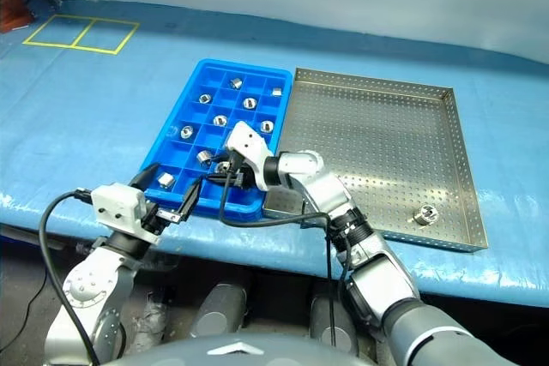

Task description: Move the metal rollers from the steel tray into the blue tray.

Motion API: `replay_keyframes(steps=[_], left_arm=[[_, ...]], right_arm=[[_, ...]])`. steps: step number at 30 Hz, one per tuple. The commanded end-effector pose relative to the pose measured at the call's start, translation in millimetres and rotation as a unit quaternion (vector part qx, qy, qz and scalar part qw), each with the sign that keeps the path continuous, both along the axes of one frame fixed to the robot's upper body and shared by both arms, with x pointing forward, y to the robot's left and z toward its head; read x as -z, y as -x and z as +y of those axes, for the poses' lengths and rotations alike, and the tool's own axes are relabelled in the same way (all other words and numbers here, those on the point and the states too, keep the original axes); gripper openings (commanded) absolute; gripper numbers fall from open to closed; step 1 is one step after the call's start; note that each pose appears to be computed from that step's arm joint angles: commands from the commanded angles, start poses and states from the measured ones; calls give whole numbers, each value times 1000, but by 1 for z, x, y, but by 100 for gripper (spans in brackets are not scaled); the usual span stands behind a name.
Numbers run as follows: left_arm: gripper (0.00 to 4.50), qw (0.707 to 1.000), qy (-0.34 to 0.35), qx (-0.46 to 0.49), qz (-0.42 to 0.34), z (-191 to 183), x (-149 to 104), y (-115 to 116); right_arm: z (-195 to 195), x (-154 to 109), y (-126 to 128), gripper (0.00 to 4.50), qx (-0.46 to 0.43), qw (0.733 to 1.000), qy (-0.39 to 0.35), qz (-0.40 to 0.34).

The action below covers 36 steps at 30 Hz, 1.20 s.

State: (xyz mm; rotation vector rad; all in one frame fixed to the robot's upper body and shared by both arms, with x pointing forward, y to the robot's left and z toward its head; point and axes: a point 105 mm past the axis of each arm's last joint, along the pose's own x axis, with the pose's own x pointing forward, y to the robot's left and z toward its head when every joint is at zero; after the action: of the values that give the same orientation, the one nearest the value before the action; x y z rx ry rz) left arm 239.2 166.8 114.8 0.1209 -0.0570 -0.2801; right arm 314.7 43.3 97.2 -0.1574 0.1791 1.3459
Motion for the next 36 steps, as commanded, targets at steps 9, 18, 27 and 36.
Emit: replay_keyframes(steps=[9, 18, 27, 36], left_arm=[[450, 1000, 7, 16, -25, -6, -16, -1], [450, 999, 8, 25, -36, -9, -21, -2], [450, 994, 21, 103, -42, -41, -23, -20], [450, 977, 25, 204, -52, -90, -19, -41]], right_arm=[[18, -5, 9, 173, -7, 999, -41, 31], [13, 10, 3, 247, 22, 999, -15, 32], [-36, -17, -14, 330, 131, 986, -99, 17], [-170, -54, -29, 330, 401, 900, -165, -50]])
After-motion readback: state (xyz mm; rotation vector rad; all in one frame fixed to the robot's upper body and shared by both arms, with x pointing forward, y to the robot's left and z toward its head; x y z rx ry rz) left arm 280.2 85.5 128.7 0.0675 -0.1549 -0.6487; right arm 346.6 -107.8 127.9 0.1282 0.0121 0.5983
